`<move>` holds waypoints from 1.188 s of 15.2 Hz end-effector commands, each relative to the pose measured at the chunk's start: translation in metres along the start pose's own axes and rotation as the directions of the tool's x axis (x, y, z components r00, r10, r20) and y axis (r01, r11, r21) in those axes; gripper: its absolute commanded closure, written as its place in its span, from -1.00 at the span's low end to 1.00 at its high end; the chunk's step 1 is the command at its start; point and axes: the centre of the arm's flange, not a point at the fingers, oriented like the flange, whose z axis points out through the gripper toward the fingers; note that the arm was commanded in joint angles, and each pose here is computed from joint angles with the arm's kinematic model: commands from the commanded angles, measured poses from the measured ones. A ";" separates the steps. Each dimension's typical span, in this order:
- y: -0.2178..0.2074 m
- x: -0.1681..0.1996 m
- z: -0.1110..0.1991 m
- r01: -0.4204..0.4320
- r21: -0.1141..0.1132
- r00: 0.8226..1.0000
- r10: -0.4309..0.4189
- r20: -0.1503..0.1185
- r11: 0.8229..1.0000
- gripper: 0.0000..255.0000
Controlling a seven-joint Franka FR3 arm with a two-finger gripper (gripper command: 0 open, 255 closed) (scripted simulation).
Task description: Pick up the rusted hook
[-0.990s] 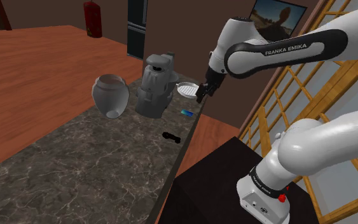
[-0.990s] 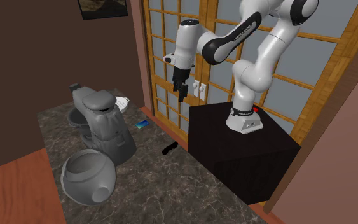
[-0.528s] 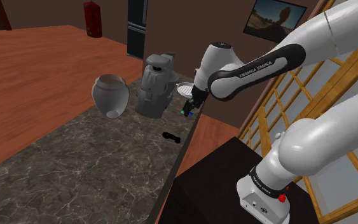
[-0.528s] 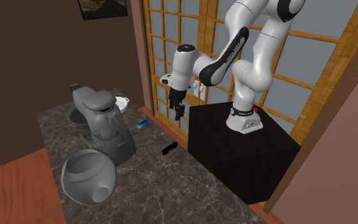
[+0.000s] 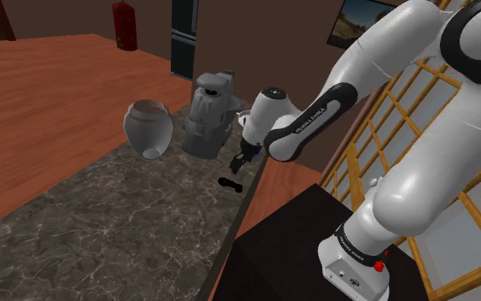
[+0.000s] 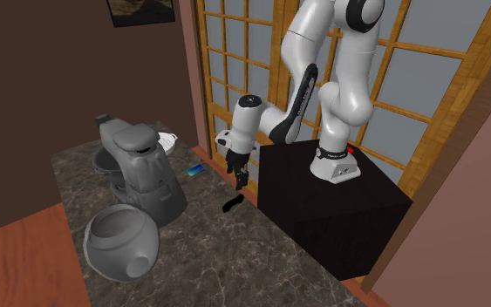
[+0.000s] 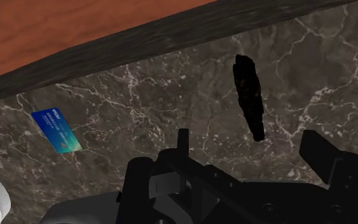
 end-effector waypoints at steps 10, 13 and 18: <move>-0.028 0.004 0.091 0.039 0.009 0.999 -0.039 -0.015 0.999 -1.00; -0.028 0.002 0.099 0.039 0.009 0.999 -0.039 -0.015 0.999 -1.00; -0.028 0.002 0.099 0.039 0.009 0.999 -0.039 -0.015 0.999 1.00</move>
